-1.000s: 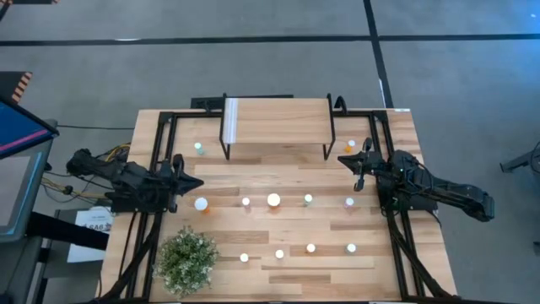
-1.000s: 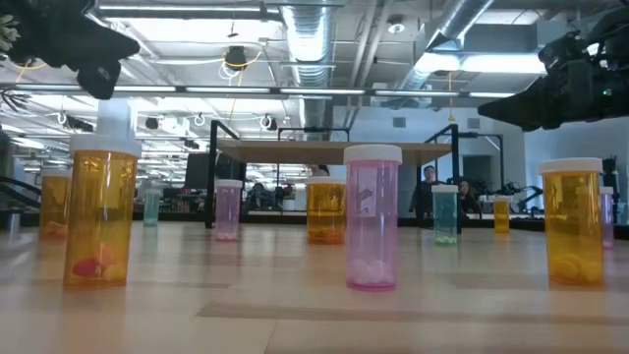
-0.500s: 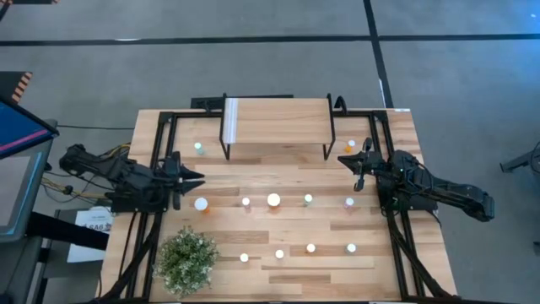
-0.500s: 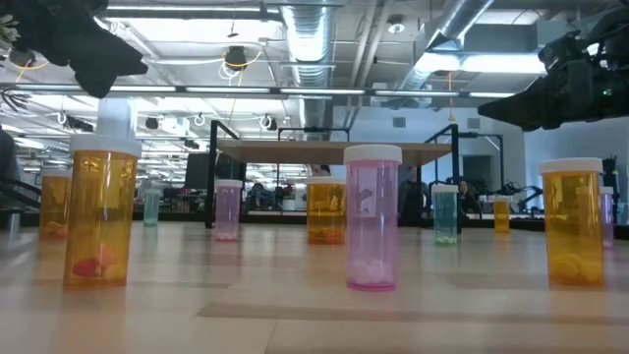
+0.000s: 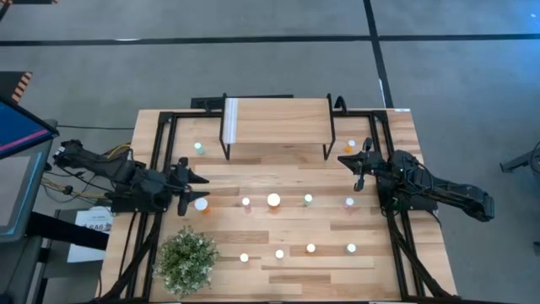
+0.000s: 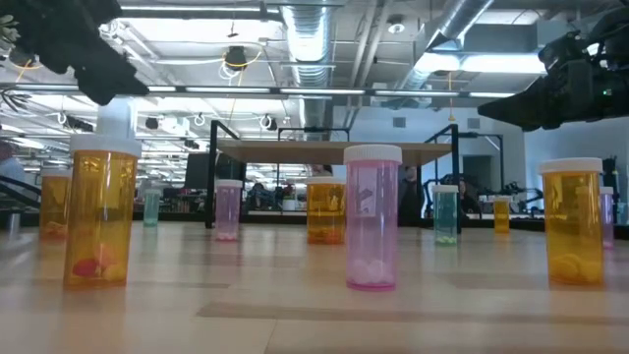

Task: Pick and place medicine bottles onto shelf by color
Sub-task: Put the orange pill bottle on the shelf

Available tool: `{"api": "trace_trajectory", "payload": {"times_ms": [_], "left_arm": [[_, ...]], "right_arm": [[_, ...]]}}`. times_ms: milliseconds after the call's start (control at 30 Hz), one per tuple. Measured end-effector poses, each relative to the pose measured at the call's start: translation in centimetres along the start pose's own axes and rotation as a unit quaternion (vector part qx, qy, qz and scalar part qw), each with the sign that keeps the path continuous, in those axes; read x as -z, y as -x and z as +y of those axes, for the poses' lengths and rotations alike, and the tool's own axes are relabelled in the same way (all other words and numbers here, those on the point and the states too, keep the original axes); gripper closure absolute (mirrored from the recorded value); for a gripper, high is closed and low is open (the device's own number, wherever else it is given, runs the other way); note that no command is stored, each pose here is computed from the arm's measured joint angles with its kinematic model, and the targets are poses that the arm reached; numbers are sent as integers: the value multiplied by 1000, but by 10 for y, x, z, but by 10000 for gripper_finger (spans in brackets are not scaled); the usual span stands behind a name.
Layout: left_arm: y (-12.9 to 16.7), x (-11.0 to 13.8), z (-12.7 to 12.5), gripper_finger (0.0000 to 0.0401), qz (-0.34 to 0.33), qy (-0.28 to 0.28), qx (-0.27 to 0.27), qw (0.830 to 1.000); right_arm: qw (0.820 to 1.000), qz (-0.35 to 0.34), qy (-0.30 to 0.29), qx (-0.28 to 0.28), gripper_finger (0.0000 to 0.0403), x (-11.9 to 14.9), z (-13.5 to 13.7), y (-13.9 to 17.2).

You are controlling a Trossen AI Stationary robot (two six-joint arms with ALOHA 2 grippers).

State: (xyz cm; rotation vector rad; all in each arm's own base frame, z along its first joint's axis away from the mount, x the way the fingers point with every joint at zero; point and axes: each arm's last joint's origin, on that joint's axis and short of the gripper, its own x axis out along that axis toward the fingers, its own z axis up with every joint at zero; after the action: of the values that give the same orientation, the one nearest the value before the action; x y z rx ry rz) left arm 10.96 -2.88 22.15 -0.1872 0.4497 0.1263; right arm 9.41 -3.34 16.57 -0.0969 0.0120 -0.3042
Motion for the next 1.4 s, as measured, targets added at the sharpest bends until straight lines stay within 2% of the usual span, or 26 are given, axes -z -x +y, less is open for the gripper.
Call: {"api": "trace_trajectory", "payload": {"times_ms": [433, 1167, 1400], "left_arm": [[-14, 13, -2, 151, 86, 35, -23, 995], [-12, 15, -2, 149, 103, 46, -11, 994], [-11, 16, -1, 149, 128, 56, -6, 990]], "right_arm": [[1000, 0, 0, 0, 360, 0, 0, 0], [1000, 0, 0, 0, 360, 0, 0, 0], [1000, 0, 0, 0, 360, 0, 0, 0]]}}
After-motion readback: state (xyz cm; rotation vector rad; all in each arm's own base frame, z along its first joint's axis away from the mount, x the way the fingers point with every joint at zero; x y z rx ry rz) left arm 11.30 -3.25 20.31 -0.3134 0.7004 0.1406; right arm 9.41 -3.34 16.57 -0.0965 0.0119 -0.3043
